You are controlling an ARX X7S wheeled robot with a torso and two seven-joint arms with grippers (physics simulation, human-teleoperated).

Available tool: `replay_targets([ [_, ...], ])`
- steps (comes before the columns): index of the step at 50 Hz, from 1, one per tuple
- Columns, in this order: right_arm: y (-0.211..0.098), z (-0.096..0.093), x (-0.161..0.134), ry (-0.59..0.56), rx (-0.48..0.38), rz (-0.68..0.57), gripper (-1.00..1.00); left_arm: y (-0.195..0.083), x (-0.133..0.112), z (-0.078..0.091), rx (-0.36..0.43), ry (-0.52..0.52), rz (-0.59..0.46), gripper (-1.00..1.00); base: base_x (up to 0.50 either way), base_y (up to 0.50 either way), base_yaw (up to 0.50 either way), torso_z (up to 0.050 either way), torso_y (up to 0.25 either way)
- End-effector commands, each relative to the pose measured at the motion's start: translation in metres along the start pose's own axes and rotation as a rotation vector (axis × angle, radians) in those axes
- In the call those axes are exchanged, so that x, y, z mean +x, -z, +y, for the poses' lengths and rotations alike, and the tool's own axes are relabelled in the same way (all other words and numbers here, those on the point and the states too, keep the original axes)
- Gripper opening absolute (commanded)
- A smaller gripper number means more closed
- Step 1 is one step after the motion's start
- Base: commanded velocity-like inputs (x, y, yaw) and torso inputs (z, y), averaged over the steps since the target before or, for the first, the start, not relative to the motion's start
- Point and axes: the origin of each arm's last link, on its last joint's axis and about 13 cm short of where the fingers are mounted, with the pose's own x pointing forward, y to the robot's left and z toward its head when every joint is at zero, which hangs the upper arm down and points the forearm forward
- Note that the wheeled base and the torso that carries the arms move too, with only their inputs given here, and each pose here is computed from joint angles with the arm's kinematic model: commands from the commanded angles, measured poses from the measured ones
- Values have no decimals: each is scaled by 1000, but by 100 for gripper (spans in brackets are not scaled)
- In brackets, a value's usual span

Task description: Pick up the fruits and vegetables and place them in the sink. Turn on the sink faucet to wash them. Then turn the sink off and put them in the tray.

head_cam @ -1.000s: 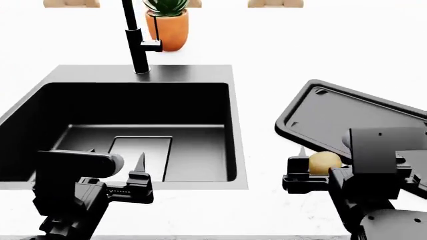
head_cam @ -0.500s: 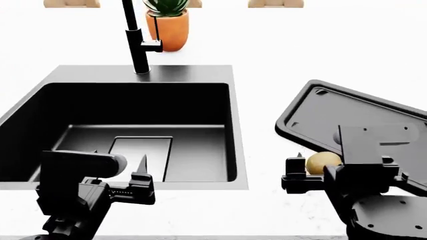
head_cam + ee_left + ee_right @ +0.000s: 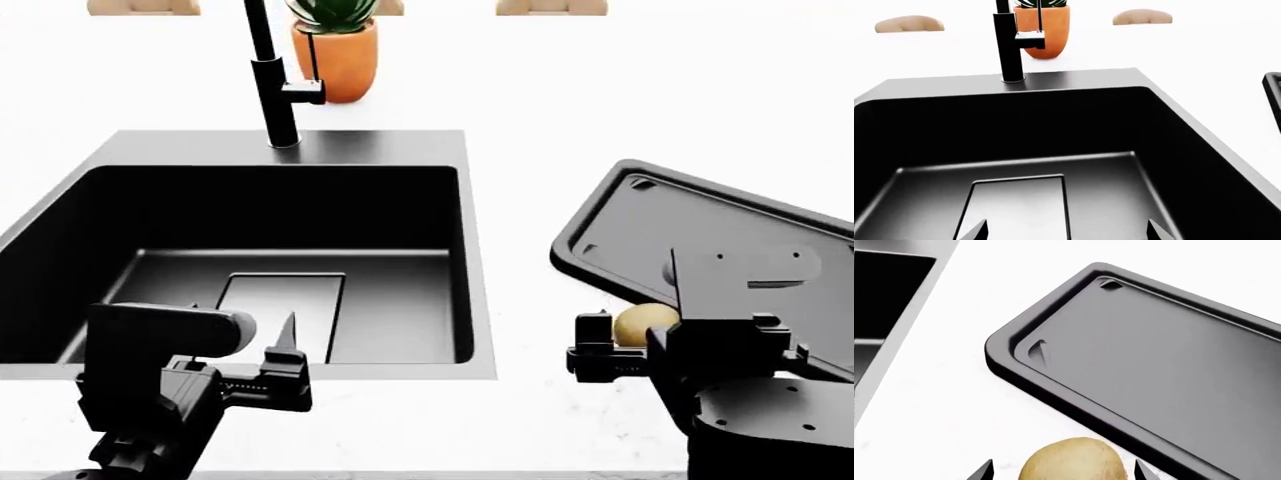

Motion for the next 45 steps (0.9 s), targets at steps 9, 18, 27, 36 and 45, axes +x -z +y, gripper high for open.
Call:
replay_targets([
  [9, 1, -1, 12, 11, 1, 30, 100, 1, 1, 0, -3, 3, 7, 100, 0, 0, 0, 0, 0],
  [18, 4, 0, 18, 10, 0, 51, 100, 2, 1, 0, -5, 2, 10, 100, 0, 0, 0, 0, 0],
  [27, 6, 0, 22, 10, 1, 63, 100, 3, 1, 0, -6, 1, 14, 100, 0, 0, 0, 0, 0],
  [36, 7, 0, 22, 12, -1, 65, -100, 4, 2, 0, -6, -1, 16, 100, 0, 0, 0, 0, 0],
  [45, 5, 0, 10, 12, -17, -2, -100, 2, 1, 0, -7, 0, 14, 100, 0, 0, 0, 0, 0],
])
